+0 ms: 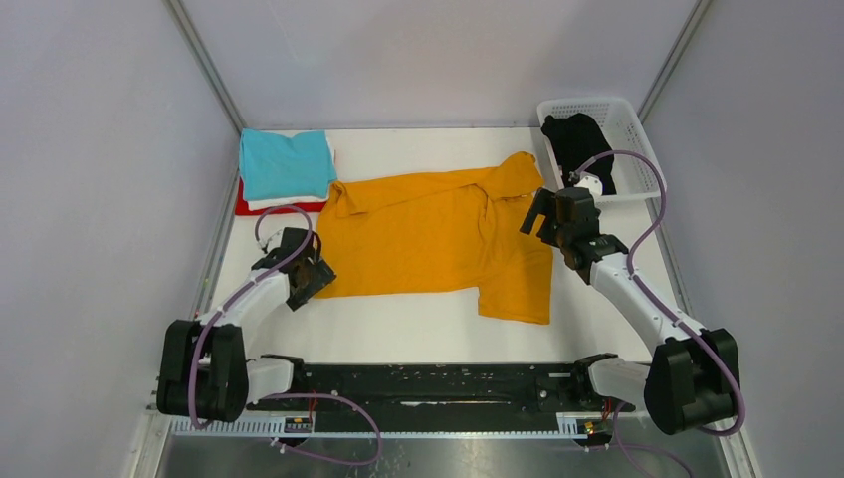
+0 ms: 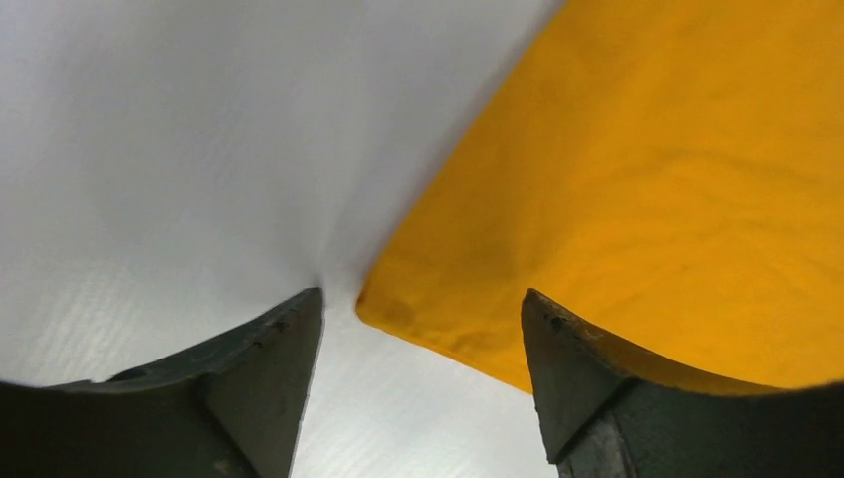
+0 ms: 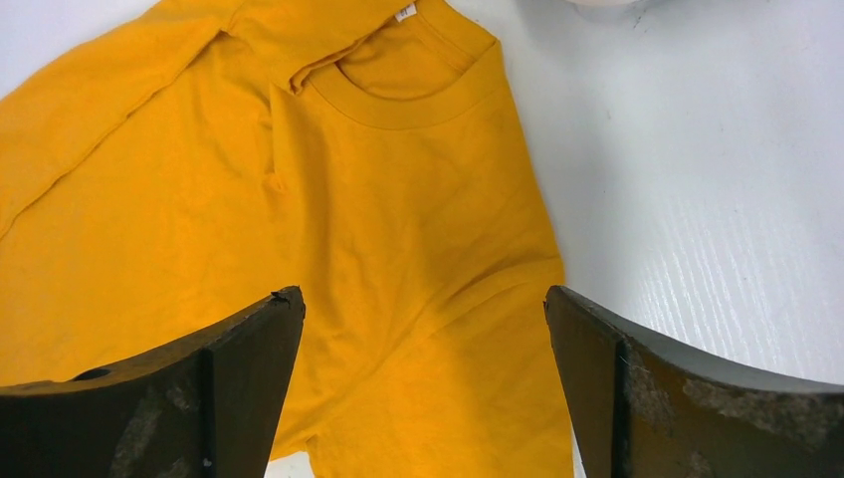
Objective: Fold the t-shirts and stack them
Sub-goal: Flatten out the tshirt
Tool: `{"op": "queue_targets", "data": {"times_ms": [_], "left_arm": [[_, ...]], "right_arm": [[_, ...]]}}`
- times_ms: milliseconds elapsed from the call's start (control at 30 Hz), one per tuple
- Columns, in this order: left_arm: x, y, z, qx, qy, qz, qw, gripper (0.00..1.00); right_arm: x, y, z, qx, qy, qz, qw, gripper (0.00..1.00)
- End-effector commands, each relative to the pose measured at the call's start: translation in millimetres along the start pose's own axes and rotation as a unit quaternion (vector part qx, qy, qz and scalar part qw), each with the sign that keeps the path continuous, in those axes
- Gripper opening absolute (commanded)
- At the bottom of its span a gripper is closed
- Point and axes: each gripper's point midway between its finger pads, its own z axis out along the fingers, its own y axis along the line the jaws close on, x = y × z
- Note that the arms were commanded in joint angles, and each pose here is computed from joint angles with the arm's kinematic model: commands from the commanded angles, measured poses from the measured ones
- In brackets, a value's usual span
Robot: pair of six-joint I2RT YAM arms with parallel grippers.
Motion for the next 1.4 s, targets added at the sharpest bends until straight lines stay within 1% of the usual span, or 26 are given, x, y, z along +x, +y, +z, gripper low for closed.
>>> {"op": "queue_targets", "data": {"times_ms": [0, 67, 133, 200, 267, 300, 467, 633, 733, 833, 933, 1067, 1167, 1200, 1300, 1367], "left_arm": [[-13.8, 5.8, 10.0, -0.042, -0.020, -0.014, 0.999, 0.70], [-12.2, 6.7, 14.0, -0.050, -0.012, -0.013, 0.999, 0.64], [-14.5, 6.6, 16.7, -0.057, -0.010, -0.010, 0.998, 0.60], [-14.9, 4.8, 18.2, -0.059, -0.003, -0.006, 0.998, 0.53], [-11.5, 2.6, 17.5, -0.059, 0.013, -0.003, 0.998, 0.46], [-9.2, 3.2, 16.9, -0.061, 0.019, -0.001, 0.998, 0.44], [10.4, 21.9, 7.8, -0.094, 0.051, 0.001, 0.994, 0.43], [8.8, 27.8, -4.3, -0.102, 0.038, -0.002, 0.994, 0.45], [7.6, 24.4, -1.2, -0.097, 0.036, -0.002, 0.995, 0.47], [6.6, 16.6, 4.9, -0.094, 0.045, 0.003, 0.995, 0.44], [7.6, 10.9, 10.8, -0.092, 0.054, 0.007, 0.994, 0.38], [2.7, 12.8, 16.6, -0.108, 0.046, 0.011, 0.993, 0.38], [1.1, 7.7, 21.7, -0.102, 0.047, 0.014, 0.994, 0.37], [1.5, 6.3, 23.4, -0.101, 0.049, 0.015, 0.994, 0.34], [-0.4, 5.0, 25.4, -0.100, 0.047, 0.019, 0.994, 0.12], [-3.0, 6.6, 25.5, -0.104, 0.039, 0.021, 0.994, 0.00]], "right_arm": [[-7.9, 4.5, 1.3, 0.002, 0.000, 0.005, 1.000, 0.99], [-7.3, 4.5, 2.2, 0.004, 0.004, 0.004, 1.000, 0.99], [-6.4, 4.3, 2.8, 0.004, 0.005, 0.004, 1.000, 1.00], [-5.7, 4.0, 3.0, 0.005, 0.006, 0.004, 1.000, 0.99], [-6.4, 2.9, 2.6, 0.008, 0.004, 0.003, 1.000, 0.99], [-7.3, 1.7, 2.8, 0.011, 0.002, 0.003, 1.000, 0.99], [-7.2, -3.9, 4.1, 0.027, 0.001, 0.001, 1.000, 0.99], [-6.9, -1.9, 6.3, 0.024, 0.006, 0.000, 1.000, 1.00], [-5.0, -2.2, 8.9, 0.027, 0.009, -0.002, 1.000, 0.99], [-3.3, -2.6, 10.1, 0.028, 0.013, -0.004, 1.000, 0.99], [-3.5, -3.2, 9.7, 0.029, 0.013, -0.005, 0.999, 0.99], [-4.1, -5.0, 8.9, 0.032, 0.011, -0.006, 0.999, 1.00], [-4.1, -5.0, 8.7, 0.032, 0.011, -0.008, 0.999, 1.00], [-3.8, -5.1, 8.8, 0.033, 0.011, -0.009, 0.999, 1.00], [-3.7, -5.8, 8.5, 0.034, 0.012, -0.010, 0.999, 0.99], [-3.1, -6.6, 7.6, 0.035, 0.013, -0.009, 0.999, 0.99]]}}
